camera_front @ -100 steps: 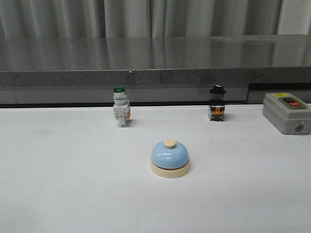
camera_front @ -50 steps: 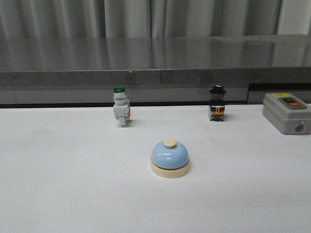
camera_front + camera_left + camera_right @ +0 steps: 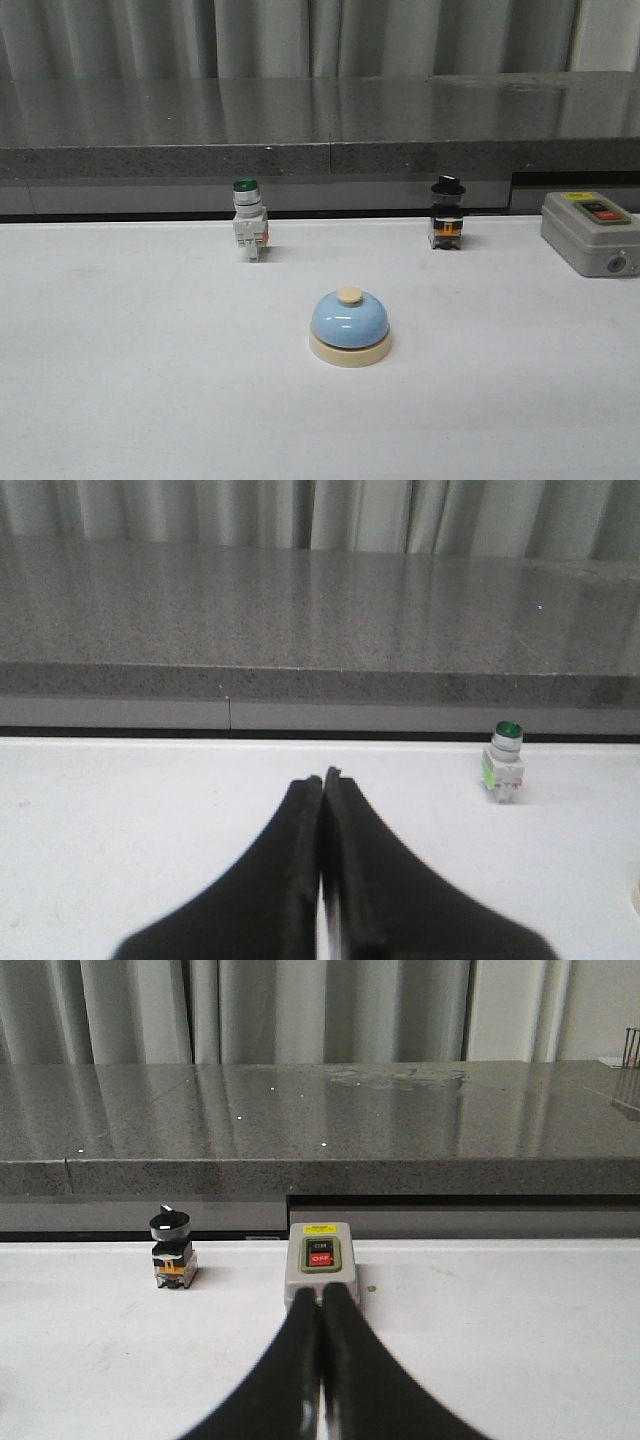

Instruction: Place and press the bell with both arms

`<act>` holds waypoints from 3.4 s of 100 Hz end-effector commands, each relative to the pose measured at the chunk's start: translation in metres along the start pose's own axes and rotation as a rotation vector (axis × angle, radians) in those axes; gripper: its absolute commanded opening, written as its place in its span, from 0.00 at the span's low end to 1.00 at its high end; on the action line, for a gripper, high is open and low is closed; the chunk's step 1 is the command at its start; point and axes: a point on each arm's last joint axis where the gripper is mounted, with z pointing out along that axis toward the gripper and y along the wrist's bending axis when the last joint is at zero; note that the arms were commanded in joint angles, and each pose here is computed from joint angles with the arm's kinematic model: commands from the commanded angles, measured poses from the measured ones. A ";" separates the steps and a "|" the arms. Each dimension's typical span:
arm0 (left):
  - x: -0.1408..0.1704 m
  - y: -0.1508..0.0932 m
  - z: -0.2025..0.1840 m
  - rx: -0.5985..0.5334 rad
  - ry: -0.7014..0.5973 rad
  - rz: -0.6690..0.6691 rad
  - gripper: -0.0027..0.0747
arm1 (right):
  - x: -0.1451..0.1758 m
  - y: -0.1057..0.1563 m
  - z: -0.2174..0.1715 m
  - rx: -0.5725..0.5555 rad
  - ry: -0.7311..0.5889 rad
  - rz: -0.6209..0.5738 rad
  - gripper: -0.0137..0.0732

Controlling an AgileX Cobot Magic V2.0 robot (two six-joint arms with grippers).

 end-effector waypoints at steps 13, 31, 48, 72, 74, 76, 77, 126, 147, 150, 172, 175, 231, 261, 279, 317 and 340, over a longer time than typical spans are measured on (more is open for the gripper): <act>0.009 0.007 0.013 -0.028 -0.329 0.039 0.01 | -0.013 0.000 -0.003 0.003 -0.114 -0.008 0.09; 0.045 0.011 0.025 -0.033 -0.246 0.003 0.01 | -0.013 0.000 -0.003 0.003 -0.114 -0.008 0.09; 0.060 0.013 0.030 -0.037 -0.207 0.001 0.01 | -0.013 0.000 -0.003 0.003 -0.114 -0.008 0.09; 0.061 0.013 0.030 -0.036 -0.201 0.001 0.01 | -0.013 0.000 -0.003 0.003 -0.114 -0.008 0.09; 0.061 0.013 0.030 -0.036 -0.201 0.001 0.01 | -0.013 0.000 -0.003 0.003 -0.114 -0.008 0.09; 0.061 0.013 0.030 -0.036 -0.201 0.001 0.01 | -0.013 0.000 -0.003 0.003 -0.114 -0.008 0.09; 0.061 0.013 0.030 -0.036 -0.201 0.001 0.01 | -0.013 0.000 -0.003 0.003 -0.114 -0.008 0.09; 0.061 0.013 0.030 -0.036 -0.201 0.001 0.01 | -0.015 0.000 -0.003 0.002 -0.132 -0.008 0.09; 0.061 0.013 0.030 -0.036 -0.201 0.001 0.01 | -0.028 0.000 -0.003 0.005 -0.105 -0.031 0.09; 0.061 0.013 0.030 -0.036 -0.201 0.001 0.01 | -0.031 0.000 -0.003 0.009 -0.071 -0.039 0.09; 0.061 0.013 0.030 -0.036 -0.201 0.001 0.01 | -0.073 -0.001 0.014 0.026 0.181 -0.040 0.09; 0.061 0.013 0.030 -0.036 -0.201 0.001 0.01 | -0.077 -0.001 0.020 0.027 0.208 -0.040 0.09; 0.061 0.013 0.030 -0.036 -0.201 0.001 0.01 | -0.116 0.037 0.166 -0.137 0.580 -0.044 0.09; 0.061 0.013 0.030 -0.036 -0.201 0.001 0.01 | -0.102 0.105 0.220 -0.325 0.763 -0.124 0.09; 0.061 0.013 0.030 -0.036 -0.201 0.001 0.01 | -0.088 0.153 0.236 -0.460 0.866 -0.201 0.09; 0.061 0.013 0.030 -0.036 -0.201 0.001 0.01 | -0.044 0.214 0.261 -0.619 1.022 -0.292 0.09; 0.061 0.013 0.030 -0.036 -0.201 0.001 0.01 | -0.018 0.228 0.274 -0.652 1.091 -0.347 0.09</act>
